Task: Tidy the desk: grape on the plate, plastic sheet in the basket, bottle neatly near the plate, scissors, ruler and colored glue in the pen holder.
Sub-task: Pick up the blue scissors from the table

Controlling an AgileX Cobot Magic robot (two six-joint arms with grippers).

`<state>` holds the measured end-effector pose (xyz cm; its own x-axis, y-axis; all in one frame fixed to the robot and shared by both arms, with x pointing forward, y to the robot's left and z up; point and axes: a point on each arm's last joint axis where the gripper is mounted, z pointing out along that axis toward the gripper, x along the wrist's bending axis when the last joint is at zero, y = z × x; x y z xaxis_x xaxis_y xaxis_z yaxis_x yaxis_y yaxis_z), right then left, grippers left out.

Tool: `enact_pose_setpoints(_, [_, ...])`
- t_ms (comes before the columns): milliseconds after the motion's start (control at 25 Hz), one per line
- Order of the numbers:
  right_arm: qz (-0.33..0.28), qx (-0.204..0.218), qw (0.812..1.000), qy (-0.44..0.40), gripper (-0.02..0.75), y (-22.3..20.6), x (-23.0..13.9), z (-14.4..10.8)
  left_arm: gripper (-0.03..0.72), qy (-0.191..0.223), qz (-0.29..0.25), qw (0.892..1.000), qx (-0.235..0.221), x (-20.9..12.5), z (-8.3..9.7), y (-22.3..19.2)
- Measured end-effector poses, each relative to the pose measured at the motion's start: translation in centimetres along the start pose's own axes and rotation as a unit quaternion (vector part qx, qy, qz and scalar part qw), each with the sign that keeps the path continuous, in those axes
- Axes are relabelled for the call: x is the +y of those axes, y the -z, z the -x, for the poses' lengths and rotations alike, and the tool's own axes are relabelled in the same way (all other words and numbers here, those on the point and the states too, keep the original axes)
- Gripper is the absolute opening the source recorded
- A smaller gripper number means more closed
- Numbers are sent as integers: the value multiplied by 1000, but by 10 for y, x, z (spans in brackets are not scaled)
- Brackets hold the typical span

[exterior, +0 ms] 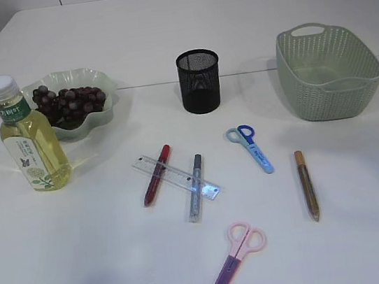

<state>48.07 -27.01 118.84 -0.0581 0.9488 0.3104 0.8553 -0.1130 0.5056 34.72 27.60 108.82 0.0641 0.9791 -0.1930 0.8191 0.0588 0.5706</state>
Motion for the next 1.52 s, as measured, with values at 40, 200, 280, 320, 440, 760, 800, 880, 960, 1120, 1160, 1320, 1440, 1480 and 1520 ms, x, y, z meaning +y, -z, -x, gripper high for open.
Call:
enact_pose_setpoints(40, [-1, 2, 1000, 2, 575, 0, 0, -1, 561, 7, -13, 1000, -1, -2, 0, 1])
enact_pose_setpoints(200, [-24, 22, 999, 38, 575, -12, -3, -19, 561, 22, -56, 998, 15, -9, -2, 4])
enact_pose_setpoints(280, [-45, 35, 996, 65, 575, -23, -6, -34, 561, 22, -72, 997, 36, -12, -6, 4])
enact_pose_setpoints(320, [-56, 38, 995, 76, 575, -29, -7, -40, 561, 20, -77, 996, 45, -13, -7, 5])
enact_pose_setpoints(440, [-92, 45, 989, 108, 575, -51, -11, -57, 561, 25, -81, 995, 57, -14, -9, 5])
enact_pose_setpoints(760, [-177, 34, 977, 111, 575, -118, -11, -63, 548, 44, -86, 995, 27, -15, -4, 5])
enact_pose_setpoints(800, [-184, 33, 976, 109, 575, -124, -10, -63, 541, 44, -86, 995, 27, -15, -4, 5])
enact_pose_setpoints(880, [-199, 27, 973, 110, 575, -138, -9, -61, 526, 44, -87, 995, 27, -15, -4, 5])
enact_pose_setpoints(960, [-201, 18, 972, 117, 575, -148, -3, -61, 512, 44, -87, 995, 26, -15, -3, 5])
enact_pose_setpoints(1120, [-196, -3, 972, 130, 575, -166, 13, -60, 489, 44, -87, 995, 26, -15, -3, 5])
enact_pose_setpoints(1160, [-193, -8, 972, 134, 575, -171, 18, -61, 484, 44, -87, 995, 26, -15, -3, 5])
enact_pose_setpoints(1320, [-178, -24, 973, 146, 575, -188, 38, -63, 477, 47, -88, 995, 20, -15, -2, 5])
enact_pose_setpoints(1440, [-175, -29, 973, 150, 575, -208, 50, -64, 477, 48, -88, 995, 17, -15, -2, 5])
enact_pose_setpoints(1480, [-174, -29, 973, 150, 575, -213, 53, -65, 477, 49, -88, 995, 15, -15, -1, 5])
enact_pose_setpoints(1520, [-176, -30, 972, 150, 575, -221, 55, -65, 477, 49, -88, 995, 16, -15, -1, 5])
